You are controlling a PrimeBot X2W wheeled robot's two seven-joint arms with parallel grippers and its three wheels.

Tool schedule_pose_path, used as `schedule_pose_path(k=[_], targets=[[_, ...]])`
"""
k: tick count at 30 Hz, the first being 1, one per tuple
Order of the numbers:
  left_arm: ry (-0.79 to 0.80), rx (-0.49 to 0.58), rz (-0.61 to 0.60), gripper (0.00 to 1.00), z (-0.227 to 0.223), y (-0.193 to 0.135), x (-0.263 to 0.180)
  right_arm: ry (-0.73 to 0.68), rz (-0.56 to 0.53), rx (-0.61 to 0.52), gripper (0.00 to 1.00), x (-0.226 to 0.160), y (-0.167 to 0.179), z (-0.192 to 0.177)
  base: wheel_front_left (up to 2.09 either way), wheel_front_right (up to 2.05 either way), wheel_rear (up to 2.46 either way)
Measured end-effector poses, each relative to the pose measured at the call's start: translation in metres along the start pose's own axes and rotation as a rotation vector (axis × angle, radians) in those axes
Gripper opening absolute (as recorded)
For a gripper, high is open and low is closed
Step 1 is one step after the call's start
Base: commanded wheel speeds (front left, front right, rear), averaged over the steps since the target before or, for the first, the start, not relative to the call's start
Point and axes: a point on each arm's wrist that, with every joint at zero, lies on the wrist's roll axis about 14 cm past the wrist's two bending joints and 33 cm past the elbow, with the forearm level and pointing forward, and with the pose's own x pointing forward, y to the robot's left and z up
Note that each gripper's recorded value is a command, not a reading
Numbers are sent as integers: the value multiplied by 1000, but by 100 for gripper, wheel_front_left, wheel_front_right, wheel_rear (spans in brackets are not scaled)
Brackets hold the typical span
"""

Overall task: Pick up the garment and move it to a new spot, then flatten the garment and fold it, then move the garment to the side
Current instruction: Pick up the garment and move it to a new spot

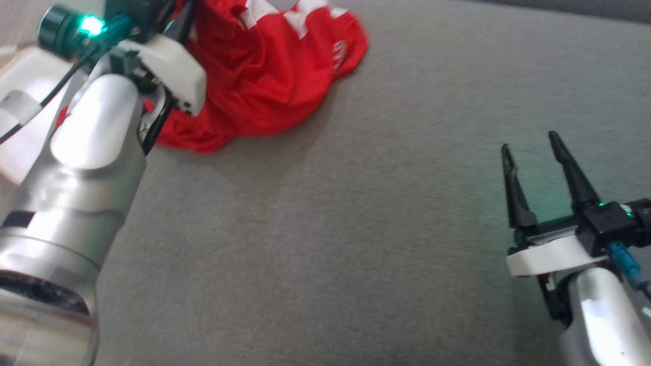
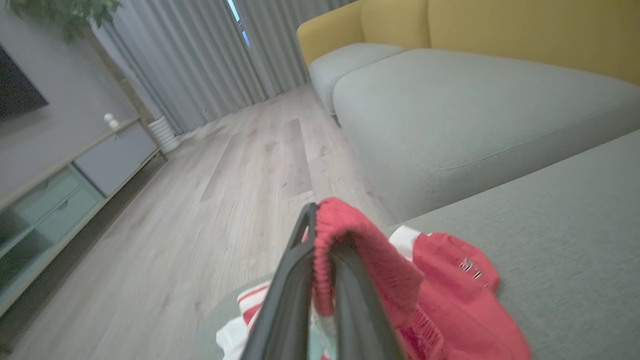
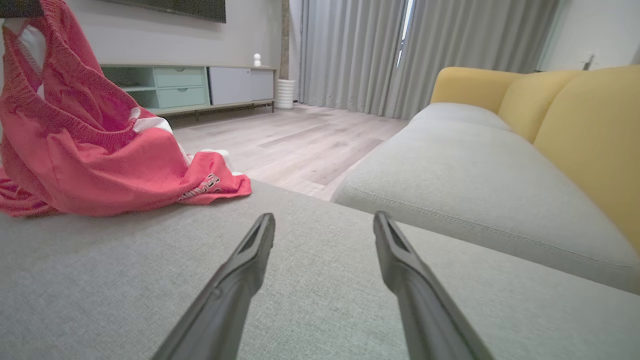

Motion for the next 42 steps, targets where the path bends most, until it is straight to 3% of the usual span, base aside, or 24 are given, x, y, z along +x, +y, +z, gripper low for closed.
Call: schedule_pose_path(k=[11,21,24,30,34,38,39,40,42], targets=[[-423,227,-270,0,163,-88,-5,-58,-207,27,100,-68,-33,39,0,0,0],[-757,297,-513,0,286,-204,-40,-145,-458,59,100,-146,-85,69,0,0,0],[-814,249,-613,0,303,-243,-53,-154,-523,56,100,-168,-97,72,0,0,0],[-792,156,-747,0,283,-289,-48,-130,-577,55,100,-182,-108,64,0,0,0],[-506,-24,-791,0,165,-308,-6,-82,-581,72,100,-176,-111,48,0,0,0],[-294,-155,-811,0,70,-322,-7,-54,-576,79,100,-172,-112,38,0,0,0],[-255,-168,-805,39,53,-322,-8,-51,-573,80,100,-170,-112,37,0,0,0],[-222,-175,-786,100,39,-319,-9,-50,-569,82,100,-168,-111,37,0,0,0],[-184,-180,-739,100,19,-311,-11,-49,-556,84,100,-164,-109,36,0,0,0]])
